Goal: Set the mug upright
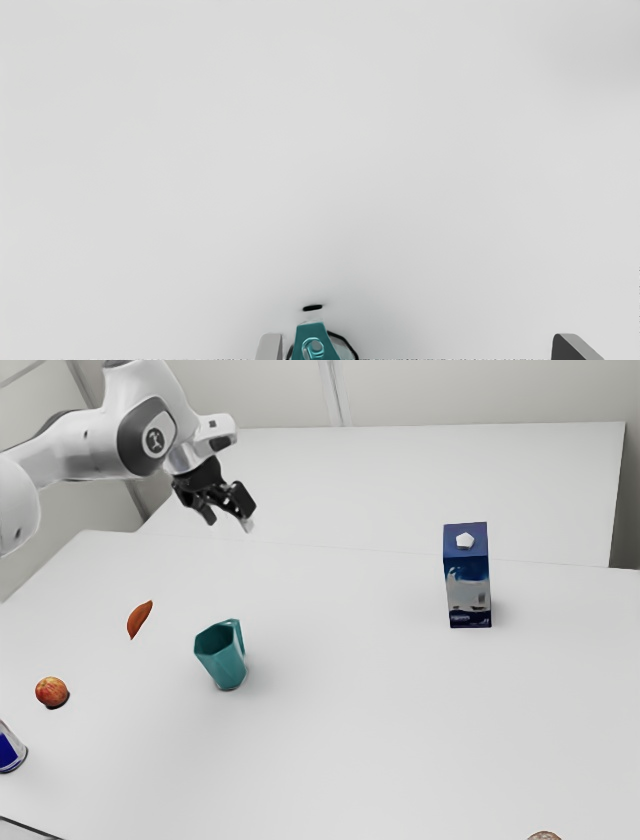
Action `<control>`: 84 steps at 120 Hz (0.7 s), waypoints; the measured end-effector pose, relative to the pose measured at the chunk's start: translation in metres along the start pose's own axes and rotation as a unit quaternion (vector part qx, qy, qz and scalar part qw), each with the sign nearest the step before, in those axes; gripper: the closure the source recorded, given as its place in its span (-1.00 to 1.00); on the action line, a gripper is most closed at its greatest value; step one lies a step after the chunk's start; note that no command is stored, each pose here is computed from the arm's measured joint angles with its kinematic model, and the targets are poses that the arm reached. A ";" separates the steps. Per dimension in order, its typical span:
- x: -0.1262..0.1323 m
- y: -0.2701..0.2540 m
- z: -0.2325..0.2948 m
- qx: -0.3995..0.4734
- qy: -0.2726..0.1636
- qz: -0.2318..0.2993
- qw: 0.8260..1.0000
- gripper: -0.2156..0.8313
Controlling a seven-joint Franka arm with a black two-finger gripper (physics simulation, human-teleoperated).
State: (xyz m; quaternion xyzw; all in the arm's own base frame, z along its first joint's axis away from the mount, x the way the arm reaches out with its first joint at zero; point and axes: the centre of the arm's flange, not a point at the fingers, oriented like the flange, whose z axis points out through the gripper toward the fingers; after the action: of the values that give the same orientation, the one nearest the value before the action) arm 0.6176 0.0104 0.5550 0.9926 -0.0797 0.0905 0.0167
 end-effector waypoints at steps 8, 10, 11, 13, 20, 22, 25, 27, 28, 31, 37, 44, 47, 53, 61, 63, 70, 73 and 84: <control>0.011 -0.012 -0.007 0.000 -0.008 -0.007 1.000 -0.57; 0.014 -0.012 -0.010 0.001 -0.008 -0.006 1.000 -0.57; 0.015 -0.012 -0.012 0.002 -0.008 -0.006 1.000 -0.57; 0.017 -0.010 -0.015 0.002 -0.009 -0.004 1.000 -0.57; 0.020 -0.007 -0.023 0.004 -0.011 0.000 1.000 -0.58; 0.021 -0.007 -0.027 0.004 -0.011 0.001 1.000 -0.58; 0.021 -0.006 -0.032 0.005 -0.011 0.002 1.000 -0.58; 0.022 -0.006 -0.035 0.005 -0.012 0.002 1.000 -0.58; 0.022 -0.005 -0.036 0.005 -0.012 0.003 1.000 -0.58; 0.022 -0.005 -0.038 0.004 -0.015 0.003 1.000 -0.58; 0.021 -0.005 -0.040 0.003 -0.021 0.003 1.000 -0.58; 0.019 -0.003 -0.040 0.001 -0.028 0.004 1.000 -0.58; 0.019 -0.003 -0.040 0.000 -0.030 0.004 1.000 -0.58; 0.018 -0.001 -0.039 -0.003 -0.034 0.005 0.999 -0.59; 0.017 0.000 -0.037 -0.006 -0.039 0.006 0.999 -0.59; 0.017 0.000 -0.037 -0.006 -0.040 0.006 0.999 -0.59; 0.016 0.000 -0.037 -0.007 -0.042 0.006 0.999 -0.59; 0.016 0.000 -0.037 -0.008 -0.043 0.006 0.999 -0.59; 0.016 0.001 -0.037 -0.009 -0.045 0.006 0.999 -0.59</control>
State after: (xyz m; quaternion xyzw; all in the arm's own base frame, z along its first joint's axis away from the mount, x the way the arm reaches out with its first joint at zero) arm 0.6263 0.0088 0.5942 0.9949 -0.0874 0.0456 0.0211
